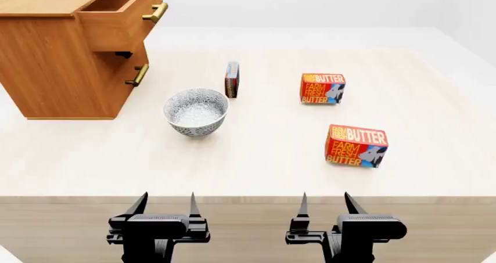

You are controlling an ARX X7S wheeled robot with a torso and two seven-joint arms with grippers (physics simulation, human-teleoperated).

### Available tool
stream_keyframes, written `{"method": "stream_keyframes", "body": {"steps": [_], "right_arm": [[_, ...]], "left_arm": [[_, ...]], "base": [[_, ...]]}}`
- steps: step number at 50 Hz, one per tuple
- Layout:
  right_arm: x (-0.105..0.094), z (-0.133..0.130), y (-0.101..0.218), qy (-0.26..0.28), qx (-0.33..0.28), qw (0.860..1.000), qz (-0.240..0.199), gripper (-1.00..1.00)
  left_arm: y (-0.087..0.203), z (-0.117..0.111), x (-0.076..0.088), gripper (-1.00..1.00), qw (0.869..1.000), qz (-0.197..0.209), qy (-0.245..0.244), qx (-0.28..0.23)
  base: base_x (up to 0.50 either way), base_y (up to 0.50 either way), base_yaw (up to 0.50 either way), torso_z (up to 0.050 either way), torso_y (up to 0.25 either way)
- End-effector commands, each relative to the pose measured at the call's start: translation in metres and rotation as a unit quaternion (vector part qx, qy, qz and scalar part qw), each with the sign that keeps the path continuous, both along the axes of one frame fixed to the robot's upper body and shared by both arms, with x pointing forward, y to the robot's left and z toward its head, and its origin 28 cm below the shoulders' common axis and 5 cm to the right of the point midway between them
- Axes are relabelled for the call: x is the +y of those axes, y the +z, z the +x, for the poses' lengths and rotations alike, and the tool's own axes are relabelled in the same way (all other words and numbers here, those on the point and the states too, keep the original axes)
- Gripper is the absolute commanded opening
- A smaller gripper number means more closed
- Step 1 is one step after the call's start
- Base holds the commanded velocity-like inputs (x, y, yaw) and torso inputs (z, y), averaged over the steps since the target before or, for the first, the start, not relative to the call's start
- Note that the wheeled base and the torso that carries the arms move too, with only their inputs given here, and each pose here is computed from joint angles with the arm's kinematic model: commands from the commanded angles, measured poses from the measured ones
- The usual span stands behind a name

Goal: Put the chocolate pudding in the top drawer of the cabinet and close it.

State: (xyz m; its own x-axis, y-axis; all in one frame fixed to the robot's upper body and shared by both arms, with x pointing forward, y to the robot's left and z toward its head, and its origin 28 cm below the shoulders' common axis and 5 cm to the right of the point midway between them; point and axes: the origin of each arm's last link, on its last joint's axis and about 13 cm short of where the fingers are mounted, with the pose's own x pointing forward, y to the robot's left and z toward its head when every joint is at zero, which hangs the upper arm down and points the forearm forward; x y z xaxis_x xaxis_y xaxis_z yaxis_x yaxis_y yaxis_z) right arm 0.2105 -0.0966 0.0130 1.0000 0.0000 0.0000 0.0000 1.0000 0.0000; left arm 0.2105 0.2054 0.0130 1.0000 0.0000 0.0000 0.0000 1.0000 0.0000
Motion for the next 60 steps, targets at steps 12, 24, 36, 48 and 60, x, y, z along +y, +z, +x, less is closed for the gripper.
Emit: {"method": "stream_keyframes", "body": {"steps": [12,24,36,48,60], "right_arm": [[0.000,-0.003,0.001,-0.002,-0.006,1.000,-0.006,1.00],[-0.005,-0.002,0.014,-0.030,-0.003,1.000,0.006,1.00],[-0.016,-0.006,0.081,-0.043,-0.044,0.998,-0.011,1.00],[-0.012,0.012,0.159,-0.030,-0.115,0.993,-0.020,1.00],[-0.020,0.030,0.198,-0.018,-0.145,0.989,-0.016,1.00]], "left_arm": [[0.002,0.002,0.001,1.00,1.000,0.000,0.000,-0.002],[0.018,0.004,0.002,1.00,1.000,-0.014,-0.003,0.001],[0.081,-0.010,0.002,1.00,0.998,-0.041,-0.009,-0.043],[0.150,-0.011,0.009,1.00,0.995,-0.030,-0.028,-0.093],[0.189,0.013,0.017,1.00,0.994,-0.009,-0.054,-0.090]], "base": [[0.00,0.00,0.00,0.000,0.000],[0.00,0.00,0.00,0.000,0.000],[0.00,0.00,0.00,0.000,0.000],[0.00,0.00,0.00,0.000,0.000],[0.00,0.11,0.00,0.000,0.000]]}}
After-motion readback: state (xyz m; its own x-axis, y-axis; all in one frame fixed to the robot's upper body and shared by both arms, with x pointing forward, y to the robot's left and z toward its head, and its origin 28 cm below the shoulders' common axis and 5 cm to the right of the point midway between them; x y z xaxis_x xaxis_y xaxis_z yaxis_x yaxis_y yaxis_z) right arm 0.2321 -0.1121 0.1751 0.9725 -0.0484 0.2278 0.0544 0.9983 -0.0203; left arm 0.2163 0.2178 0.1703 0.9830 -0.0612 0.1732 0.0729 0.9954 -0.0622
